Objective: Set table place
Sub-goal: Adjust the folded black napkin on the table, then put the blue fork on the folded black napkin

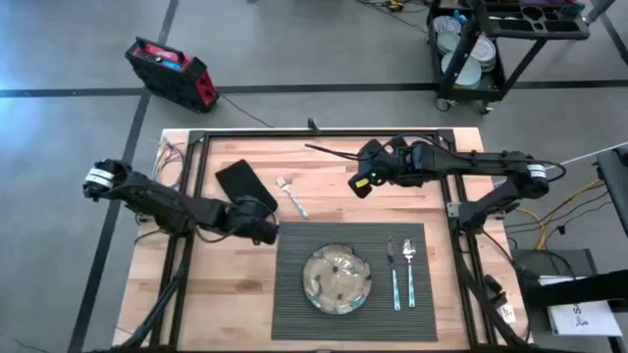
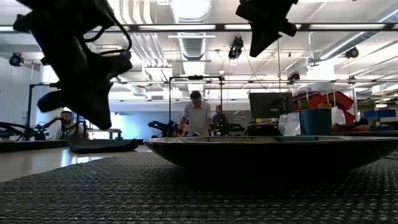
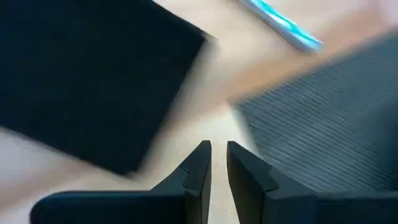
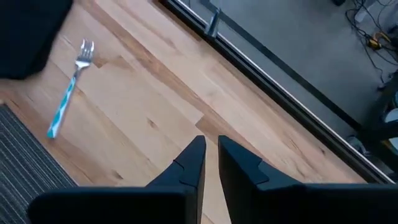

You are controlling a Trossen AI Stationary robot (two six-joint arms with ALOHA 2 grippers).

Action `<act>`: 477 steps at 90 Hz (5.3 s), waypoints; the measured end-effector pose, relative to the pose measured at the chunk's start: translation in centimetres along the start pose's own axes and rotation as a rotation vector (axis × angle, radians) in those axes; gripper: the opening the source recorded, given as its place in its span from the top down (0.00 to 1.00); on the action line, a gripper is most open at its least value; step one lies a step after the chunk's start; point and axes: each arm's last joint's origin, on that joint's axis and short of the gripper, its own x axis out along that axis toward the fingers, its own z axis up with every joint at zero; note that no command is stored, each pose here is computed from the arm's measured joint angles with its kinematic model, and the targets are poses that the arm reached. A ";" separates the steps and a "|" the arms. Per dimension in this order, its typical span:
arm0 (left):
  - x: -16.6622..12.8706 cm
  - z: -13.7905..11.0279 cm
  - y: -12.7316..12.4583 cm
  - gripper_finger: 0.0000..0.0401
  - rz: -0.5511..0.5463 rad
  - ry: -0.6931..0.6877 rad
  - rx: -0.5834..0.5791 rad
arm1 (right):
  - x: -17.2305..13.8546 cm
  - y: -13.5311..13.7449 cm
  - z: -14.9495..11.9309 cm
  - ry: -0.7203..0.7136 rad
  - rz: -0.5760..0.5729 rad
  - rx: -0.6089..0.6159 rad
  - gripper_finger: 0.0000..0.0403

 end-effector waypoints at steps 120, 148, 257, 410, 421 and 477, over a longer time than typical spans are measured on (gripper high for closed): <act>-1.2 0.4 -2.2 0.91 -0.225 0.175 0.056 | -0.4 0.0 0.5 -0.023 0.011 -0.072 0.92; -6.6 4.3 -5.8 0.91 -0.221 -0.077 0.323 | -2.7 -0.3 2.8 -0.107 0.052 -0.026 0.92; -11.4 3.0 8.3 0.91 -0.023 0.064 0.503 | 8.0 0.8 14.3 0.071 0.309 0.442 1.00; -9.8 1.9 9.5 0.91 -0.053 0.103 0.572 | 22.7 11.9 7.5 0.290 0.322 0.326 1.00; -9.8 1.9 9.5 0.91 -0.056 0.102 0.571 | 22.8 11.8 7.3 0.296 0.298 0.324 0.97; -9.8 1.9 9.5 0.91 -0.059 0.100 0.569 | 23.5 13.6 3.5 0.408 0.292 0.269 0.63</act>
